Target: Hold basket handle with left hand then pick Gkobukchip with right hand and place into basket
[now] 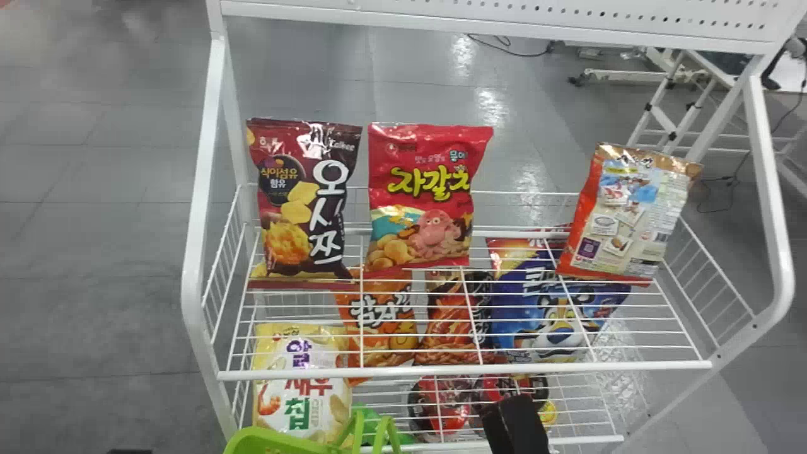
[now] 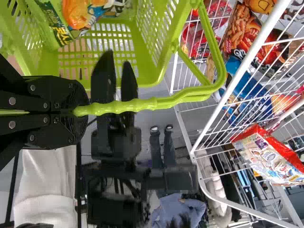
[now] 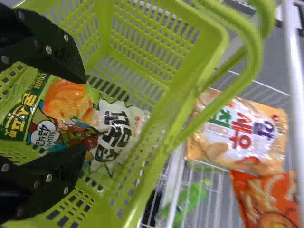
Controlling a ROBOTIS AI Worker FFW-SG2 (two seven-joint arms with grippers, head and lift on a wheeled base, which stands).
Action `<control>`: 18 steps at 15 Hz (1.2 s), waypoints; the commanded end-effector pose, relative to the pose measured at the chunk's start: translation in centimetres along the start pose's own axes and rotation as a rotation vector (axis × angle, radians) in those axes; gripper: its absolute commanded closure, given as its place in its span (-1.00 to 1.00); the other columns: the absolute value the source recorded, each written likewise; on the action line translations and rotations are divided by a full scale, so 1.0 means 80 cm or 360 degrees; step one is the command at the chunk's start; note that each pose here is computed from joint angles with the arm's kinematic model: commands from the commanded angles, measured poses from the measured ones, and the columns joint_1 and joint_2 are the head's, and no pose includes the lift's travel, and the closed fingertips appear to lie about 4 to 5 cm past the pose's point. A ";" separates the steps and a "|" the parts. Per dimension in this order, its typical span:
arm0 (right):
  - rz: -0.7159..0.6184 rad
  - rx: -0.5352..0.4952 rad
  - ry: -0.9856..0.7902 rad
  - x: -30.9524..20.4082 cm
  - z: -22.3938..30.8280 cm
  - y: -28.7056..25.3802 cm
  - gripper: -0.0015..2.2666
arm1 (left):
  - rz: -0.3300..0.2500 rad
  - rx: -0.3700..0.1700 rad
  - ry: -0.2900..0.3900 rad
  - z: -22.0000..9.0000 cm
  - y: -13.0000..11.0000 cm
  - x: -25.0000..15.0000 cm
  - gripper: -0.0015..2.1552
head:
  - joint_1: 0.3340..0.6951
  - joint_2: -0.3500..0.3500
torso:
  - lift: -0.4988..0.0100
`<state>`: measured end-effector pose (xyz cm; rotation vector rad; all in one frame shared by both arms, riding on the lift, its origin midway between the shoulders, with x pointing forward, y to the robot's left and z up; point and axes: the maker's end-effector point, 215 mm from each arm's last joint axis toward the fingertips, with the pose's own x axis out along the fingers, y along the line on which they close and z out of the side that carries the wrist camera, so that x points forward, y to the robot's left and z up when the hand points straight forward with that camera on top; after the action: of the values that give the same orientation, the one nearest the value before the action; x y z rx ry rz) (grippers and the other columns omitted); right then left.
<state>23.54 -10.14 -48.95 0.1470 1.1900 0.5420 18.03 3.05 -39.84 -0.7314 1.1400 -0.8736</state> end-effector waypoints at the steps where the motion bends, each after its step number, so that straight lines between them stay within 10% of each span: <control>1: -0.0075 0.0005 -0.0117 -0.047 0.013 -0.012 -0.95 | 0.0008 0.0001 0.0008 -0.002 0.002 0.002 0.67 | 1.00 -0.61 | 0.83; 7: -0.0227 -0.0033 -0.0641 -0.125 0.115 -0.042 -0.95 | 0.0012 -0.0049 0.0019 -0.015 0.006 0.004 0.67 | 1.00 -0.98 | 0.83; 18: -0.0307 -0.0155 -0.1305 -0.151 0.202 -0.076 -0.94 | -0.0012 -0.0054 0.0041 -0.015 0.004 0.015 0.67 | 1.00 -0.98 | 0.83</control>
<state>37.27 -18.26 -34.57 0.1556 0.3881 0.3209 17.23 2.15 -40.88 -0.7519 1.1737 -0.8736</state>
